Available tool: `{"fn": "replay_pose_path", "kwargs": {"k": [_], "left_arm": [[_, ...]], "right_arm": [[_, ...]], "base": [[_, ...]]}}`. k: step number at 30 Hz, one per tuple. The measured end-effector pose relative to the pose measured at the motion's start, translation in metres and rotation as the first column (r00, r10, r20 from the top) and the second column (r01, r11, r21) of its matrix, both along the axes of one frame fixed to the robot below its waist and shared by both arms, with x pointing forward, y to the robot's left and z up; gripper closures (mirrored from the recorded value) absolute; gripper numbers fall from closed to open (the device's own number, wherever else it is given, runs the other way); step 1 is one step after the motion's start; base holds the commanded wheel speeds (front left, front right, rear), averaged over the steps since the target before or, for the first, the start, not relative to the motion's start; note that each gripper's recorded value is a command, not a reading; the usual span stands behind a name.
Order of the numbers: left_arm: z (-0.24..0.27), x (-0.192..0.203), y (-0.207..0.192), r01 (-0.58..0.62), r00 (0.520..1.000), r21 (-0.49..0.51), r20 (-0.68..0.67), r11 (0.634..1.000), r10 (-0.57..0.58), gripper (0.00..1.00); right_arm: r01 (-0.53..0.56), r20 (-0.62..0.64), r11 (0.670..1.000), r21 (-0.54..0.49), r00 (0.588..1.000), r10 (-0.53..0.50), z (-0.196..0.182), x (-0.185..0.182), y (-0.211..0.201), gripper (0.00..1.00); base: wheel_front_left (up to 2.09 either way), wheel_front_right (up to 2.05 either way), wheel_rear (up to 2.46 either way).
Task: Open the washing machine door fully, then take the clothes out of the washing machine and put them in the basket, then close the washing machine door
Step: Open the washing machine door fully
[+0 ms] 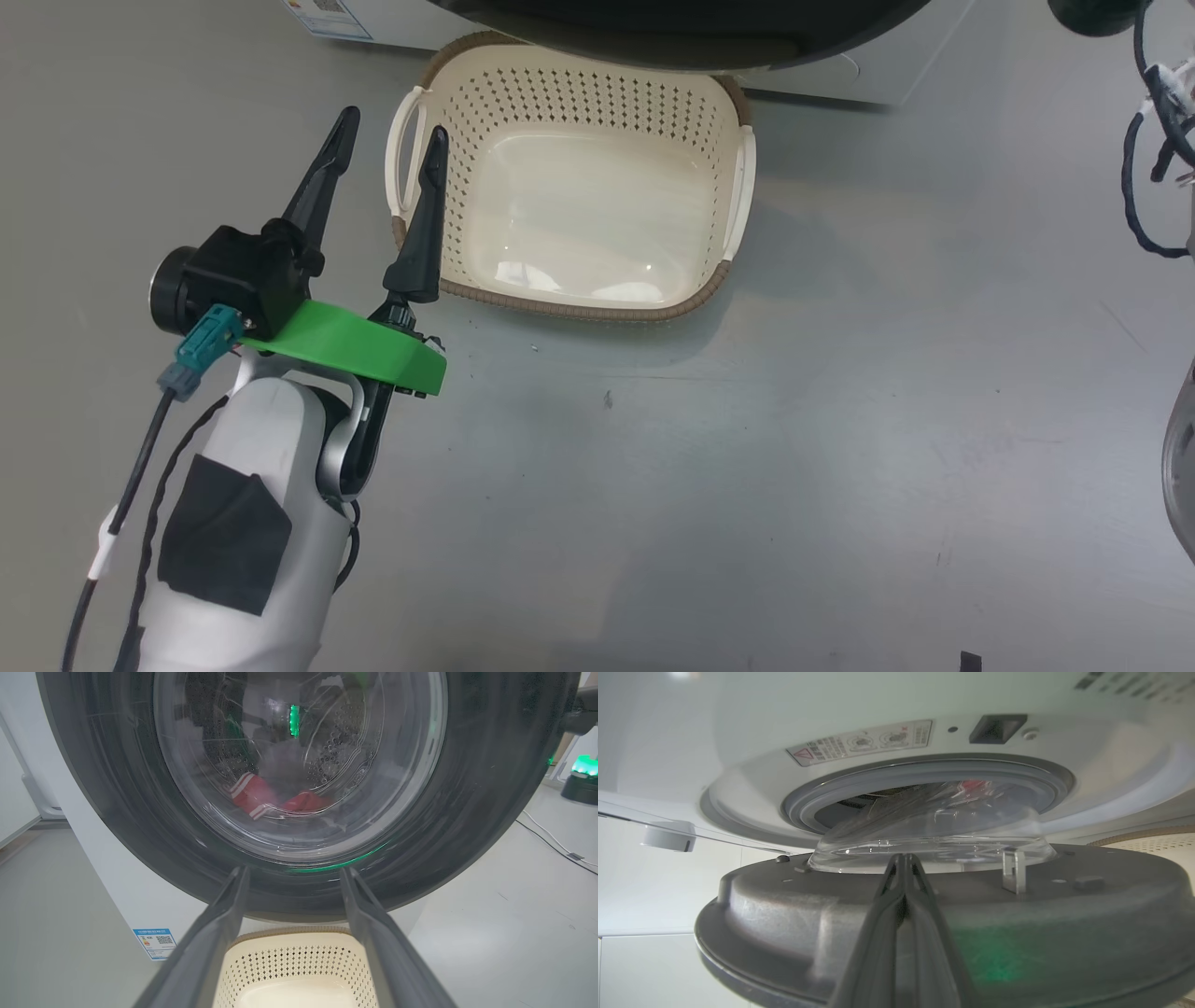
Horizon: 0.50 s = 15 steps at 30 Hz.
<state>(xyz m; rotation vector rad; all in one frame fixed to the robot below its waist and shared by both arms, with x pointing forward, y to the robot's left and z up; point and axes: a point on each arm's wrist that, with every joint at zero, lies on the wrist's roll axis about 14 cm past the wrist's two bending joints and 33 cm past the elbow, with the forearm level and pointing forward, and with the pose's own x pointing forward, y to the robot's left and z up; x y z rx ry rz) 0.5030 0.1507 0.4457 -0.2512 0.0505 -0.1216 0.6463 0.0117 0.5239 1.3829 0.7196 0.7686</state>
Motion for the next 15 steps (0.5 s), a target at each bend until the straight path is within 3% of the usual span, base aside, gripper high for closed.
{"fn": "replay_pose_path", "kwargs": {"k": [15], "left_arm": [[0.011,-0.017,0.0,-0.003,1.0,0.011,0.005,1.0,0.003,0.0]], "right_arm": [[-0.174,-0.038,0.984,0.028,0.984,0.175,-0.004,-0.058,0.023,1.0]], "base": [[0.0,0.0,0.0]]}}
